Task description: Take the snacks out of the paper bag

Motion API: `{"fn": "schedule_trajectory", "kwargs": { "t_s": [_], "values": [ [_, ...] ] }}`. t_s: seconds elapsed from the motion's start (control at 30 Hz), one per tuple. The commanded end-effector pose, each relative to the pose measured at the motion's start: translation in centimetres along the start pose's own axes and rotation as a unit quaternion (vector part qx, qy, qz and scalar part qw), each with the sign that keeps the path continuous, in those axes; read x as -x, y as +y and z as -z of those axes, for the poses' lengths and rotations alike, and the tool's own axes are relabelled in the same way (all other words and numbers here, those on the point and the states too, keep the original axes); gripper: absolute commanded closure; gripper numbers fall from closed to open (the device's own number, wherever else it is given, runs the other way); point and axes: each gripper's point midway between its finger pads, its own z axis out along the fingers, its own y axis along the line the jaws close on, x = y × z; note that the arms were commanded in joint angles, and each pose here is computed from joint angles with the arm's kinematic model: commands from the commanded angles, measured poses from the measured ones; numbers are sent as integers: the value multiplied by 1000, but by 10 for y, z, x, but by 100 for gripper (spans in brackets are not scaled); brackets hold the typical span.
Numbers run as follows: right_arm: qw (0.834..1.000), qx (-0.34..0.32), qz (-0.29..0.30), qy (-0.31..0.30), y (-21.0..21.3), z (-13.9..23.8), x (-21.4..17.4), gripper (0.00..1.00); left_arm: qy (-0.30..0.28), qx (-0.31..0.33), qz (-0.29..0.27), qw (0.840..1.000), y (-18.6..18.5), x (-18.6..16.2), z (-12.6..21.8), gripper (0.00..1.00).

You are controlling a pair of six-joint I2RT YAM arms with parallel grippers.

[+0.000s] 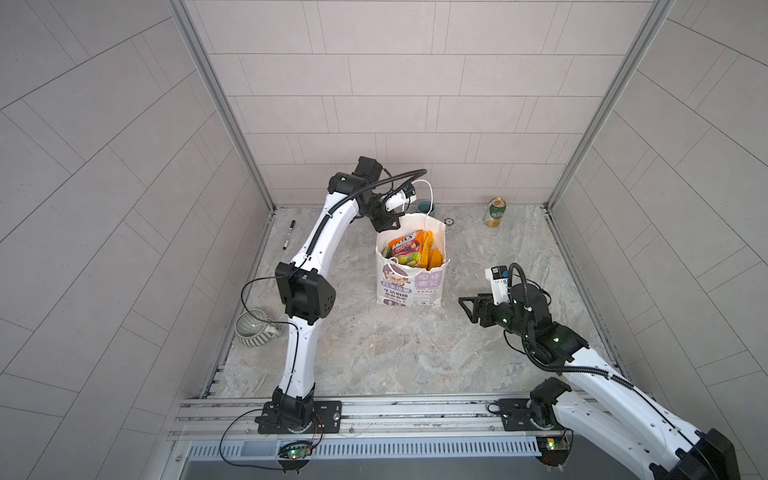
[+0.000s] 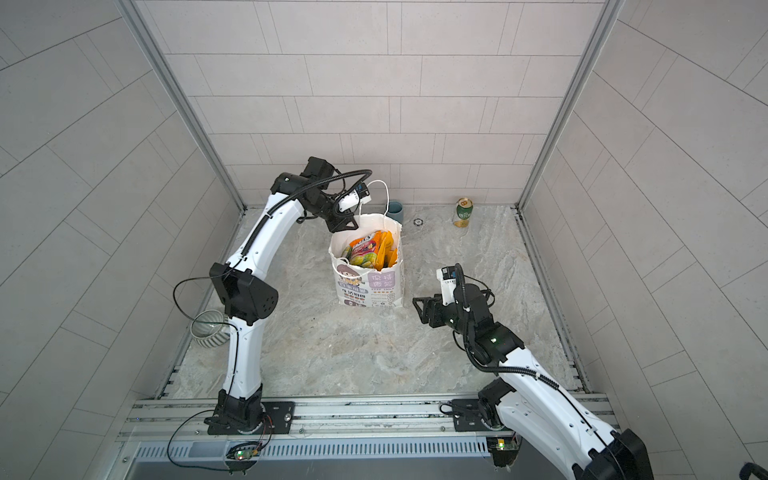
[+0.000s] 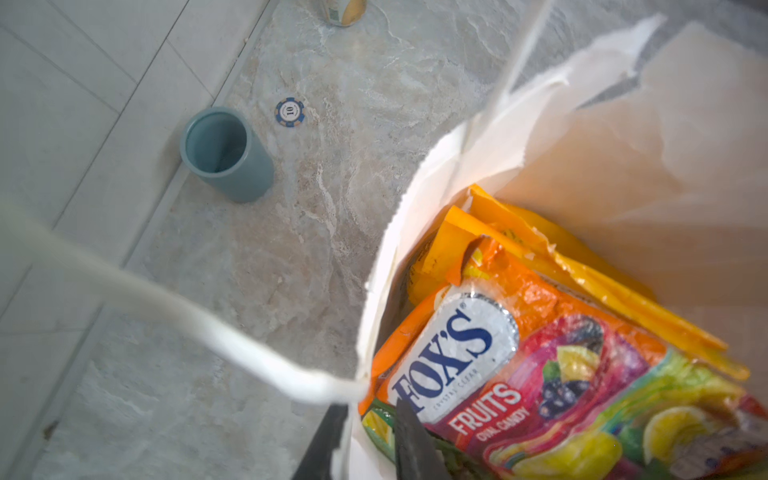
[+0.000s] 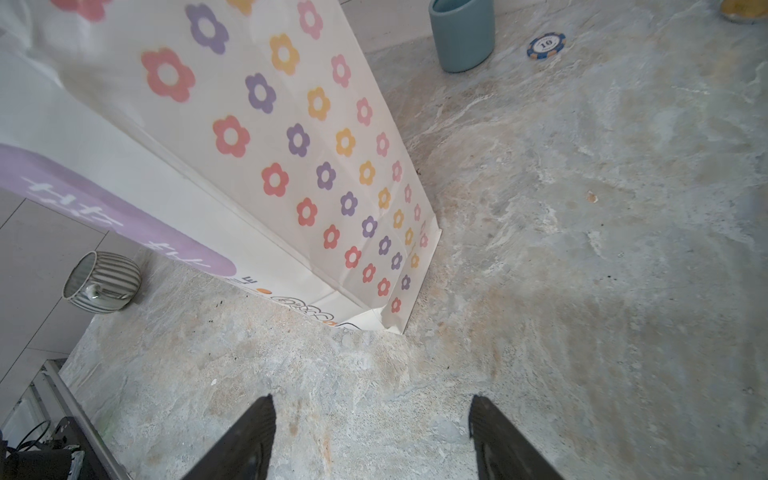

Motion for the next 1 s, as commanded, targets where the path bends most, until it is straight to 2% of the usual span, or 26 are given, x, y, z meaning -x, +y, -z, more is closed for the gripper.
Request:
{"fn": "schedule_trajectory", "kwargs": {
  "t_s": [0.0, 0.13, 0.33, 0.53, 0.6, 0.77, 0.97],
  "values": [
    [1000, 24, -5, 13, 13, -6, 1, 27, 4, -13, -22, 1000, -15, 5, 3, 85],
    [997, 34, -32, 55, 19, -18, -16, 32, 4, -12, -33, 999, -20, 9, 6, 99],
    [986, 66, -88, 128, 32, -32, -56, 48, -17, -19, -37, 999, -31, 19, 20, 100],
    [977, 39, -99, 183, 28, -54, -68, 54, -35, -17, -45, 998, -39, 27, 34, 100],
    [974, 25, -112, 195, 26, -64, -67, 59, -40, -14, -48, 998, -41, 30, 39, 100],
    [968, 34, -156, 195, 32, -98, -60, 69, -65, -7, -58, 996, -42, 41, 49, 100],
    [964, 7, -217, 153, 22, -124, -50, 71, -83, 11, -56, 995, -36, 51, 54, 100]
  ]
}}
